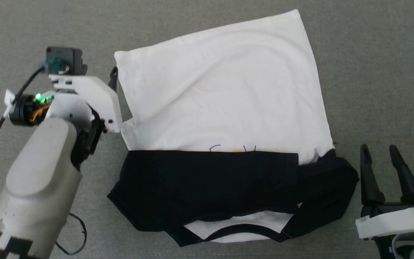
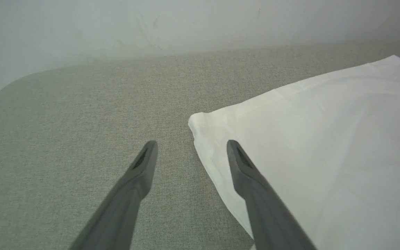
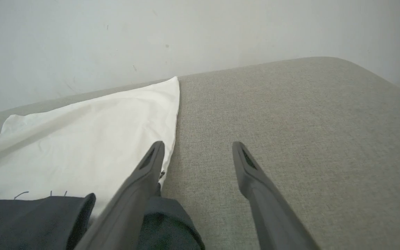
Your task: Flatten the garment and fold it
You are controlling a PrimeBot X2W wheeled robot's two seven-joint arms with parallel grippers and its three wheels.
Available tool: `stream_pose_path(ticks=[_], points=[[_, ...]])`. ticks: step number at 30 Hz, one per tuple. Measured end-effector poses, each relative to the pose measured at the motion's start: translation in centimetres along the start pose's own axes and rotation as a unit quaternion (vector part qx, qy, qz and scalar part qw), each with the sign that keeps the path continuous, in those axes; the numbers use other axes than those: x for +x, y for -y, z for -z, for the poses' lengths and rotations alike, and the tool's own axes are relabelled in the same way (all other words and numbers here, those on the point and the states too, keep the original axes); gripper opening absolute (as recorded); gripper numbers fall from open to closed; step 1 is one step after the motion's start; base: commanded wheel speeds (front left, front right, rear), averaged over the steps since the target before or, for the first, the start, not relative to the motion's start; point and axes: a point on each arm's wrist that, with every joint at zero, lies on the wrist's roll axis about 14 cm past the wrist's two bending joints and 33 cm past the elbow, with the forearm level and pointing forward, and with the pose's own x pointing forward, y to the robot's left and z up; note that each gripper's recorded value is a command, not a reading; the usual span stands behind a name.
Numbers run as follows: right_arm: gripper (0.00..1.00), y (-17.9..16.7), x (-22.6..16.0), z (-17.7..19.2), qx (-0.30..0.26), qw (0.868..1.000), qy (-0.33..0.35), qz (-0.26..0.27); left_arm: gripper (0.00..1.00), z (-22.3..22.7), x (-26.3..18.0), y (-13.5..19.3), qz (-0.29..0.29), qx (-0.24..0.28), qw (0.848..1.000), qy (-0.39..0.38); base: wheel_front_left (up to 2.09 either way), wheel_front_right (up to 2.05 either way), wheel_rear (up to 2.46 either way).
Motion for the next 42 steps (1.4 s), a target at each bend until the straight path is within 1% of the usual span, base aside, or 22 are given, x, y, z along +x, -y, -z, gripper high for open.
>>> stream_pose_path(ticks=[6, 12, 17, 26, 27, 29, 32, 37, 40, 42], points=[[1.0, 0.8, 0.4, 1.2, -0.006, 1.0, -0.018, 0.01, 1.0, 2.0, 3.1, 0.3, 0.007, 0.008, 0.997, -0.074, 0.0, 0.0, 0.0], [1.0, 1.1, 0.8, 2.4, -0.016, 0.999, -0.038, 0.014, 1.0, 3.6, 5.3, 0.9, 0.005, -0.013, 0.993, -0.114, 0.0, 0.0, 0.0], [1.0, 1.1, 1.2, 2.7, -0.023, 0.999, -0.043, 0.013, 1.0, 4.4, 6.6, 0.3, -0.012, -0.029, 0.991, -0.128, 0.0, 0.0, 0.0], [1.0, 1.7, 1.4, 3.0, -0.031, 0.998, -0.049, 0.02, 1.0, 4.8, 8.2, 0.9, -0.005, -0.044, 0.99, -0.135, 0.0, 0.0, 0.0], [1.0, 1.7, 1.4, 3.1, -0.031, 0.998, -0.051, 0.021, 0.59, 4.8, 8.4, 1.1, 0.0, -0.043, 0.99, -0.134, 0.0, 0.0, 0.0], [1.0, 1.8, 1.4, 3.2, -0.032, 0.998, -0.053, 0.023, 0.0, 4.6, 8.7, 1.5, 0.007, -0.039, 0.991, -0.13, 0.0, 0.0, 0.0], [1.0, 1.9, 1.4, 3.2, -0.032, 0.998, -0.053, 0.024, 0.0, 4.7, 8.8, 2.4, 0.024, -0.036, 0.991, -0.13, 0.0, 0.0, 0.0], [1.0, 1.8, 1.9, 2.5, -0.029, 0.999, -0.039, 0.022, 0.0, 4.5, 8.8, 2.5, 0.03, -0.035, 0.992, -0.12, 0.0, 0.0, 0.0], [1.0, 1.6, 2.9, 0.6, -0.022, 0.999, -0.012, 0.019, 0.0, 3.9, 8.6, 2.6, 0.037, -0.037, 0.993, -0.109, 0.0, 0.0, 0.0], [1.0, 0.8, 4.3, -2.0, -0.029, 0.999, 0.02, 0.007, 0.0, 3.6, 8.5, 2.6, 0.044, -0.035, 0.993, -0.103, 0.0, 0.0, 0.0]])
